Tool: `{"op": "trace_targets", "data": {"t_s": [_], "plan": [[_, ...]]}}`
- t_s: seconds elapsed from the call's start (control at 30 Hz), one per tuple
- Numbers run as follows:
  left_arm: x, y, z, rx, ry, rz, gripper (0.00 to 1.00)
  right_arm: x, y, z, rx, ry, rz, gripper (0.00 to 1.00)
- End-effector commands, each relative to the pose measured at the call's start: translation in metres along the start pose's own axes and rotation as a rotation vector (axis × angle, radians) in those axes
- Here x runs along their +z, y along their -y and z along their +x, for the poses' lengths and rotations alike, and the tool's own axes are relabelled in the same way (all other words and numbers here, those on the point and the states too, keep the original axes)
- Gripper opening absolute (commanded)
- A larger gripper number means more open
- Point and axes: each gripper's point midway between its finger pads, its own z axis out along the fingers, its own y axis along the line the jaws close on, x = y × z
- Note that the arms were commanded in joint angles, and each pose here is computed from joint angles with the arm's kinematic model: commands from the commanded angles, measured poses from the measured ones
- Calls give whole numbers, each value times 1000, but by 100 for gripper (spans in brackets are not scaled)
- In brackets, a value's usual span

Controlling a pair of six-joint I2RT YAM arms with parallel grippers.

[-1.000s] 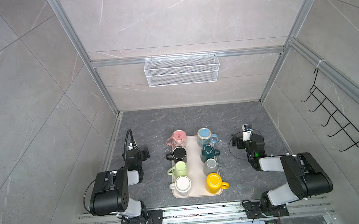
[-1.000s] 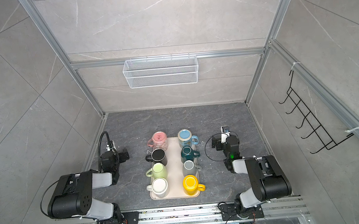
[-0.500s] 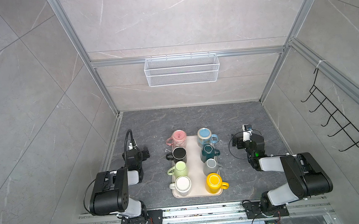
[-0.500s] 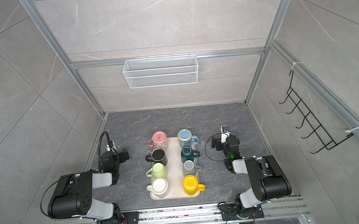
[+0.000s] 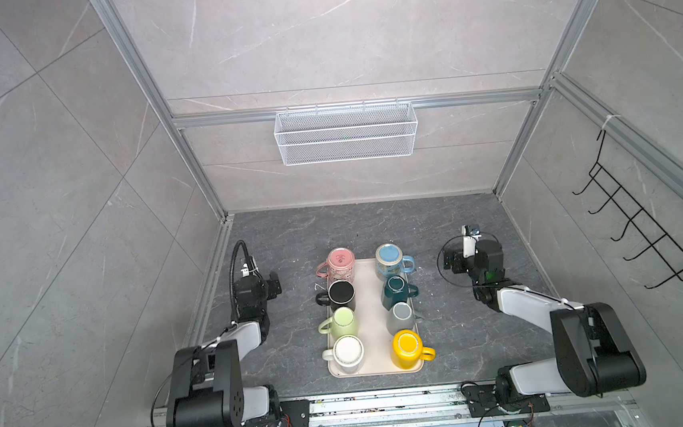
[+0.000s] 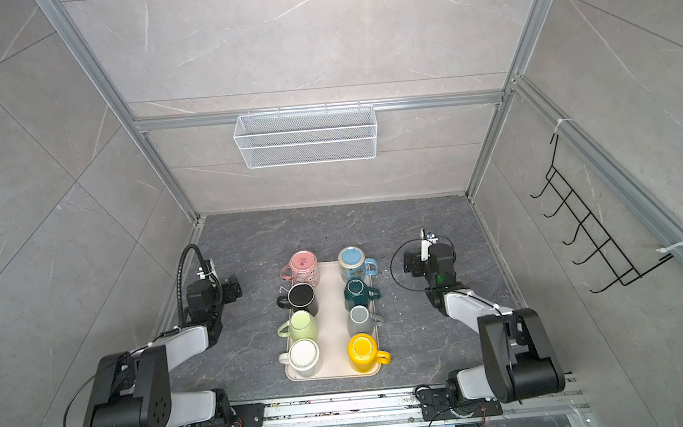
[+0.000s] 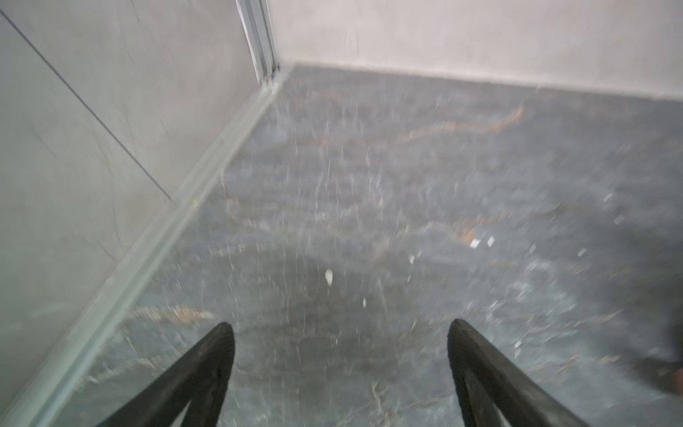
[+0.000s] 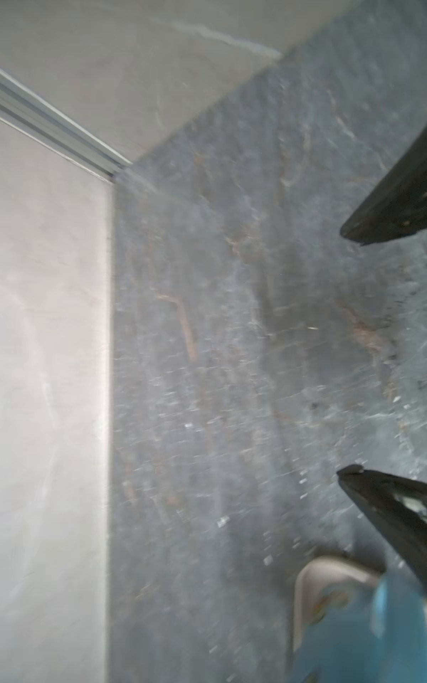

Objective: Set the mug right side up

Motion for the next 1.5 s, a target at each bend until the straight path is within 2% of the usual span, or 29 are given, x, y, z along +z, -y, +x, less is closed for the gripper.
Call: {"op": "trace_targets", "data": {"t_s": [0.0,0.17,0.27,0.43,0.57,0.83,1.0,1.47], "plan": [[-18,5,-31,-78,39,31,91,-21,-5,-16,61,-109,0,95],[-40,17,-60,-206,32,109,91,-48,-27,-48,192,-209,-46,91],[-50,26,-66,-299,-17,161,91,-63,-51,-60,345,-255,-132,86],[-57,31,-65,-459,-78,178,91,-70,-80,-57,744,-338,-230,69],[-61,28,-65,-555,-98,160,90,-65,-92,-47,1032,-369,-261,60],[-67,26,-66,-636,-116,144,90,-52,-102,-17,1447,-422,-275,60],[-73,21,-67,-655,-102,120,91,-45,-108,-3,1576,-452,-252,59],[-80,16,-65,-675,-96,99,90,-22,-139,28,1753,-519,-238,54]]}}
